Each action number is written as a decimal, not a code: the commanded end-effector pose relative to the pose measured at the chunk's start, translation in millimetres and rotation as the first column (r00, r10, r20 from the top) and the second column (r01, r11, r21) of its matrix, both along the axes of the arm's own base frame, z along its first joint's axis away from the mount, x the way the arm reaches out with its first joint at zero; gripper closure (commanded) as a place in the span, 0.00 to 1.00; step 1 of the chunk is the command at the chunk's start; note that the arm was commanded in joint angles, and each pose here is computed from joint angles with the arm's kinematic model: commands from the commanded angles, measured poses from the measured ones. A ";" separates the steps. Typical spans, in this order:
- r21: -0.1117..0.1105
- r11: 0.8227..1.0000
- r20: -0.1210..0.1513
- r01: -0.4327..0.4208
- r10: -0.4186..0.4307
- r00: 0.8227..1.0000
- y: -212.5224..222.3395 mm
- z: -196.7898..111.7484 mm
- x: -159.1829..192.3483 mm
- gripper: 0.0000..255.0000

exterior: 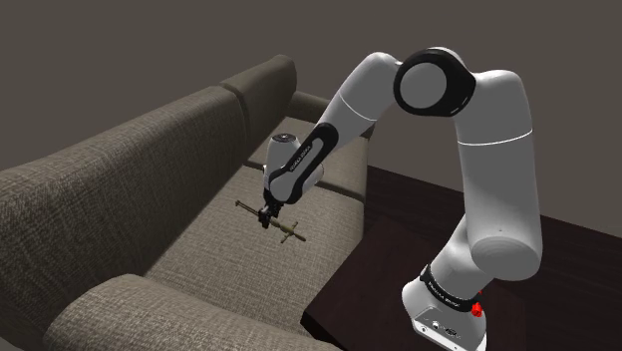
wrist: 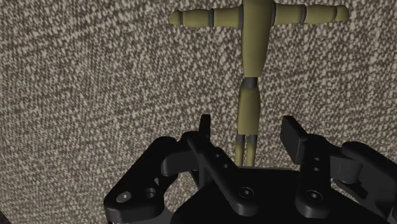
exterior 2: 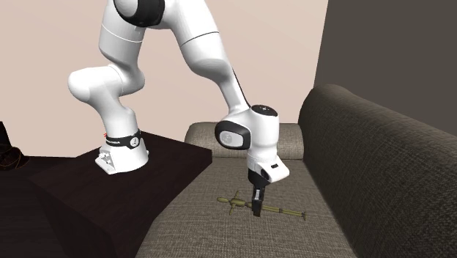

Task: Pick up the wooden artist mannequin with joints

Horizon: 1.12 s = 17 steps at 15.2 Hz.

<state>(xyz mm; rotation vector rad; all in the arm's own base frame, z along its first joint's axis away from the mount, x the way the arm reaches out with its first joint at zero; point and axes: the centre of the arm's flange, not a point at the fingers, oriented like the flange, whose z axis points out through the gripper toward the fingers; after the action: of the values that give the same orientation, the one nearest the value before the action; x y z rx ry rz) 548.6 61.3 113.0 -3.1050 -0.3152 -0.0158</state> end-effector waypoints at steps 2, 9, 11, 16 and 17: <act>0.000 1.000 0.000 0.000 0.000 1.000 -0.3 -0.9 0.0 1.00; 0.000 1.000 0.000 0.000 0.000 1.000 0.7 -1.2 0.1 1.00; 0.000 1.000 0.000 0.000 0.000 1.000 0.7 9.3 0.0 1.00; 0.000 1.000 0.000 0.000 0.000 1.000 0.7 35.7 0.1 1.00; 0.000 1.000 0.000 0.000 0.000 1.000 0.7 41.0 0.1 1.00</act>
<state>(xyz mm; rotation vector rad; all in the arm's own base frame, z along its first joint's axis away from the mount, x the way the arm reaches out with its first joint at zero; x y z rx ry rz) 548.7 61.5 148.7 -3.1050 -0.3151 -0.0167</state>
